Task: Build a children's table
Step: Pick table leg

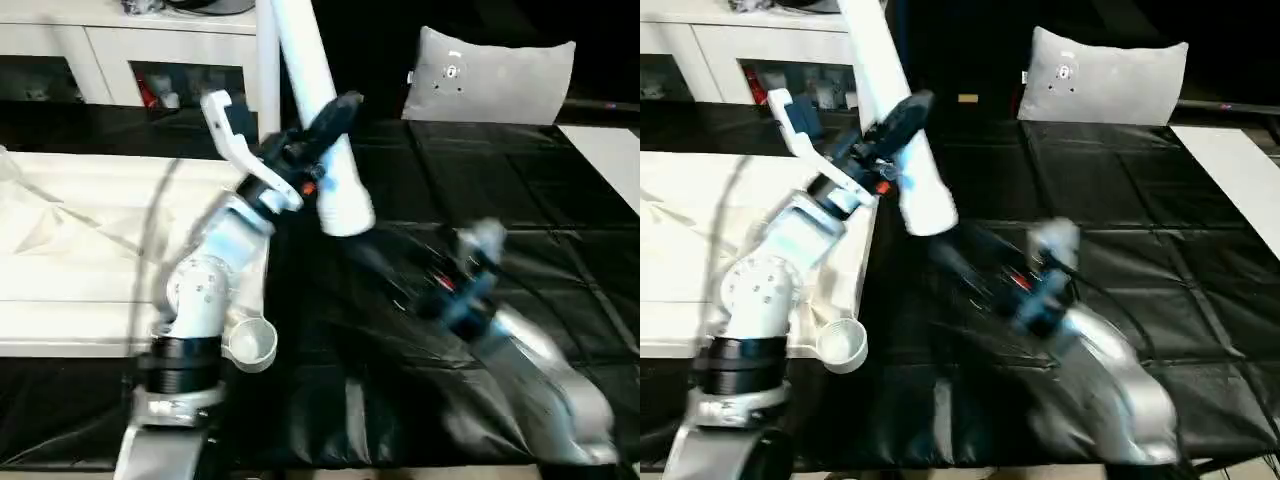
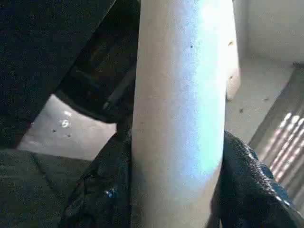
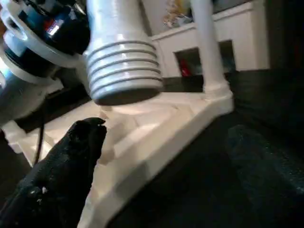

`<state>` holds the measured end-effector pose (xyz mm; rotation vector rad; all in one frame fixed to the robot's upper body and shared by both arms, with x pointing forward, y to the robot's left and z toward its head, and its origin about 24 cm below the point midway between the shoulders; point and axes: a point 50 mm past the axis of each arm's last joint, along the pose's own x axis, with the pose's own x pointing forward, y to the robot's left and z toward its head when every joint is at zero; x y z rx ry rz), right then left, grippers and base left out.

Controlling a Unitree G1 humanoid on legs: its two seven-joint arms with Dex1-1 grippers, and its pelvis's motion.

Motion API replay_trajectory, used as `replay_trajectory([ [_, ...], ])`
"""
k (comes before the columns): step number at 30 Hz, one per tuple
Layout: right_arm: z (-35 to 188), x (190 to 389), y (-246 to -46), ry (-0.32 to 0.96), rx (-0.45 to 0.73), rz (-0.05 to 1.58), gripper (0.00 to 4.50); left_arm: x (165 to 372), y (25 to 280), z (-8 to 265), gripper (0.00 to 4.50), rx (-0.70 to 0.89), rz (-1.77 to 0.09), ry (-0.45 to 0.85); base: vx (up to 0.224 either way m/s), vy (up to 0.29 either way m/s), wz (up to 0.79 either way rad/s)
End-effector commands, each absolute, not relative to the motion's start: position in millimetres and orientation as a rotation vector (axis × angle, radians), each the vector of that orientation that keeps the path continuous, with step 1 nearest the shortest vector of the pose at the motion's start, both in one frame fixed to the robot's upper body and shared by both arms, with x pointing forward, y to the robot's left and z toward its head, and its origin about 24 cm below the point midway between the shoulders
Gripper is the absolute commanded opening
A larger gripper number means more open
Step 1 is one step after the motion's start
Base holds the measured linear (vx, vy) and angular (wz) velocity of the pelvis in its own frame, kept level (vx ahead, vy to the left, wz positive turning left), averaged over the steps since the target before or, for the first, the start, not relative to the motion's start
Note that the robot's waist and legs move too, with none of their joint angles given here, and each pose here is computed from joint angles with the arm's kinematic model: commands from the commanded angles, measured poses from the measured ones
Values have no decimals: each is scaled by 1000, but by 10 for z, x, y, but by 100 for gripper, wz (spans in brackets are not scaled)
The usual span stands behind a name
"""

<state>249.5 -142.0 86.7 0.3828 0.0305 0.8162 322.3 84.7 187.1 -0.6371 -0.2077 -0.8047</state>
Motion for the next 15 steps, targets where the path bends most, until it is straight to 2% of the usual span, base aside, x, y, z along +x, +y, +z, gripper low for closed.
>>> replay_trajectory([
  [1,850,2491,-1539,31,354,782,450,3214,793,1900,197,-591,-818,-209,0,0,0],
  [8,846,2594,-2012,-1,337,556,450,3170,771,1910,197,-505,-838,-190,0,0,0],
  [15,993,2647,-2007,-24,383,594,450,3151,796,1900,197,-506,-840,-189,0,0,0],
])
